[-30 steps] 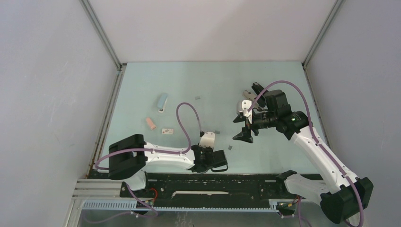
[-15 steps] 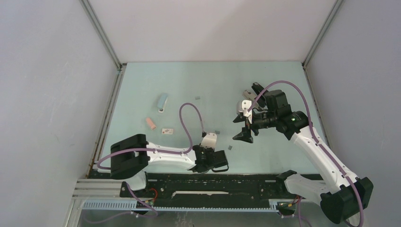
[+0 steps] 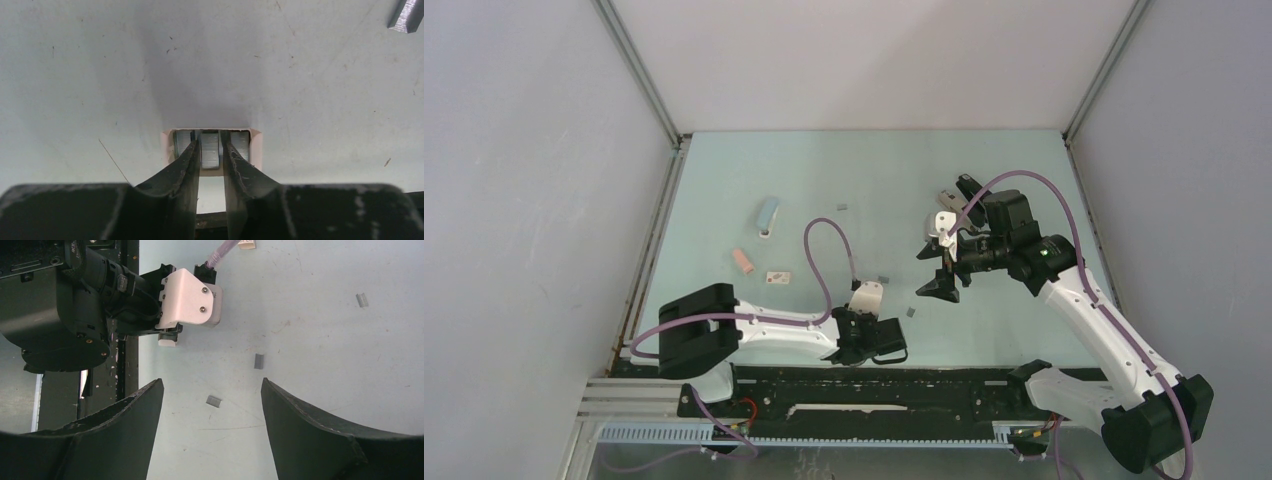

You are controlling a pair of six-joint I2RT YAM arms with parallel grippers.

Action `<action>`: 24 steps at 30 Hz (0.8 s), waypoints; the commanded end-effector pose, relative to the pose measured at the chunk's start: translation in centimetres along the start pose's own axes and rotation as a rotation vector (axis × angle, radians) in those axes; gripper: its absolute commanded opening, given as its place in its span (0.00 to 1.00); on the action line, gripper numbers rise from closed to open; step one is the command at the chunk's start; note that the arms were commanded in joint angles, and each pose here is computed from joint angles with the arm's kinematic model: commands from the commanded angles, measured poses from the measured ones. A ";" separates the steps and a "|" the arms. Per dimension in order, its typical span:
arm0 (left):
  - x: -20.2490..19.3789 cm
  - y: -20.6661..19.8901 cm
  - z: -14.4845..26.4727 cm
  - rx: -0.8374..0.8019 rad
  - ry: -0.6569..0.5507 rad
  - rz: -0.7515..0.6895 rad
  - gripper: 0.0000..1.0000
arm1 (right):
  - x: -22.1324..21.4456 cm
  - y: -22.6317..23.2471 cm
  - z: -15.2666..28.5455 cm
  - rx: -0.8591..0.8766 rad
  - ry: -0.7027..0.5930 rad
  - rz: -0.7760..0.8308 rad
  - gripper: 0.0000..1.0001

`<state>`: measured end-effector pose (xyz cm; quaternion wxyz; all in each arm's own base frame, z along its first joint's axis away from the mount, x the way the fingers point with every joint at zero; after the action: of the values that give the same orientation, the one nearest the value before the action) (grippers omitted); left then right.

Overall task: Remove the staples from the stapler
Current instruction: Place the staple in the staple box.

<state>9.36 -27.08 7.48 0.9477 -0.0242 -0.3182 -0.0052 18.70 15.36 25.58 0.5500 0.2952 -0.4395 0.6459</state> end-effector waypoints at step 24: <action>3.5 -1.3 4.1 -0.128 -0.066 0.065 0.36 | 0.4 0.2 -0.1 0.009 -0.019 0.012 0.81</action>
<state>9.49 -27.64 10.38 0.9422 -0.0675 -0.3281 0.0051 18.71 15.36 25.58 0.5500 0.2950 -0.4396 0.6460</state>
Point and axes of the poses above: each gripper's point midway between its finger pads, its own z axis back along the fingers, its own y axis along the line the jaws close on, x = y × z, the point moved 7 cm from there along z, back along the fingers, and after that the axes turned 11 degrees about z, right-handed, at the moved point
